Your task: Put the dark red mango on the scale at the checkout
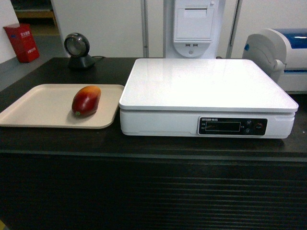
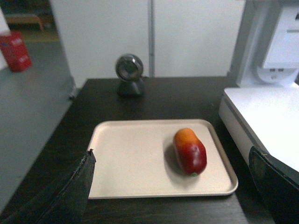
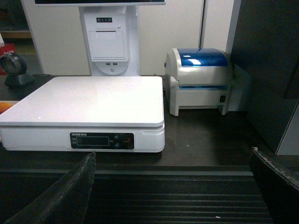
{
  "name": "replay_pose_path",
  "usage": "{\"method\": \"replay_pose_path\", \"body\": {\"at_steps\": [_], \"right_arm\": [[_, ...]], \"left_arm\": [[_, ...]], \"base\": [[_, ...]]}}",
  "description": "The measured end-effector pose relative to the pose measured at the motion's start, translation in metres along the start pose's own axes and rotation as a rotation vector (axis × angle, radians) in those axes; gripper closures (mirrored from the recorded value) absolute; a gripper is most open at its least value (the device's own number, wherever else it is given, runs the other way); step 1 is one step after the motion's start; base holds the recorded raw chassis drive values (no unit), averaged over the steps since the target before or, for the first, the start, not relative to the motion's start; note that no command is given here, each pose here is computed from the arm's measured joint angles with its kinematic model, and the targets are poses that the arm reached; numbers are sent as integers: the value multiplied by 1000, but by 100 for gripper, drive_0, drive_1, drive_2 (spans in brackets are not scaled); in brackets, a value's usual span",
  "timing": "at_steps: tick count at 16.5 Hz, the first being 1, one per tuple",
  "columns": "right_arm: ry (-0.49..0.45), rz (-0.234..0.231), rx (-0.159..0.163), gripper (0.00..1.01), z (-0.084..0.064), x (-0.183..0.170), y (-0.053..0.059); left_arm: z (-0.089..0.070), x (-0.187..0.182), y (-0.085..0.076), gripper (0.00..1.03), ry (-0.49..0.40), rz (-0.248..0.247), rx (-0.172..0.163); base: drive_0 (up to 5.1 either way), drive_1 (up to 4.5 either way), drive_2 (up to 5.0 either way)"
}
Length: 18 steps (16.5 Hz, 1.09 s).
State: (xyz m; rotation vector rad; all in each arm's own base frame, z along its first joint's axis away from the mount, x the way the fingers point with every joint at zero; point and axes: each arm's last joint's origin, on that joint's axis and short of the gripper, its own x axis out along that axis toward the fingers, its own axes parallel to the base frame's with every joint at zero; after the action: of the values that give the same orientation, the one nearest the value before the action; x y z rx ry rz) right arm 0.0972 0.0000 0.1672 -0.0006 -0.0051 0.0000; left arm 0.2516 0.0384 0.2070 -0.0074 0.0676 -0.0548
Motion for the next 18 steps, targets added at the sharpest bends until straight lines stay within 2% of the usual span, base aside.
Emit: {"method": "replay_pose_path", "body": {"at_steps": [2,4,6,8,9,11,13,17,18], "right_arm": [[1,0,0,3,0,0,0],[1,0,0,3,0,0,0],[1,0,0,3,0,0,0],[1,0,0,3,0,0,0],[1,0,0,3,0,0,0],[1,0,0,3,0,0,0],[1,0,0,3,0,0,0],[1,0,0,3,0,0,0],[1,0,0,3,0,0,0]], "left_arm": [[-16,53,-3,5,138,-88,-18],[-26,100,-11,5,218,-161,4],[-34,136,-19,5,287,-218,18],[-43,161,-23,5,346,-249,18],[-48,171,-25,5,380,-258,27],[-58,192,-26,5,439,-247,49],[-63,204,-26,5,479,-260,52],[-58,228,-24,5,506,-264,65],[-61,240,-25,5,544,-257,63]], "base": [[0,0,0],[0,0,0],[0,0,0],[0,0,0],[0,0,0],[0,0,0],[0,0,0],[0,0,0],[0,0,0]]}}
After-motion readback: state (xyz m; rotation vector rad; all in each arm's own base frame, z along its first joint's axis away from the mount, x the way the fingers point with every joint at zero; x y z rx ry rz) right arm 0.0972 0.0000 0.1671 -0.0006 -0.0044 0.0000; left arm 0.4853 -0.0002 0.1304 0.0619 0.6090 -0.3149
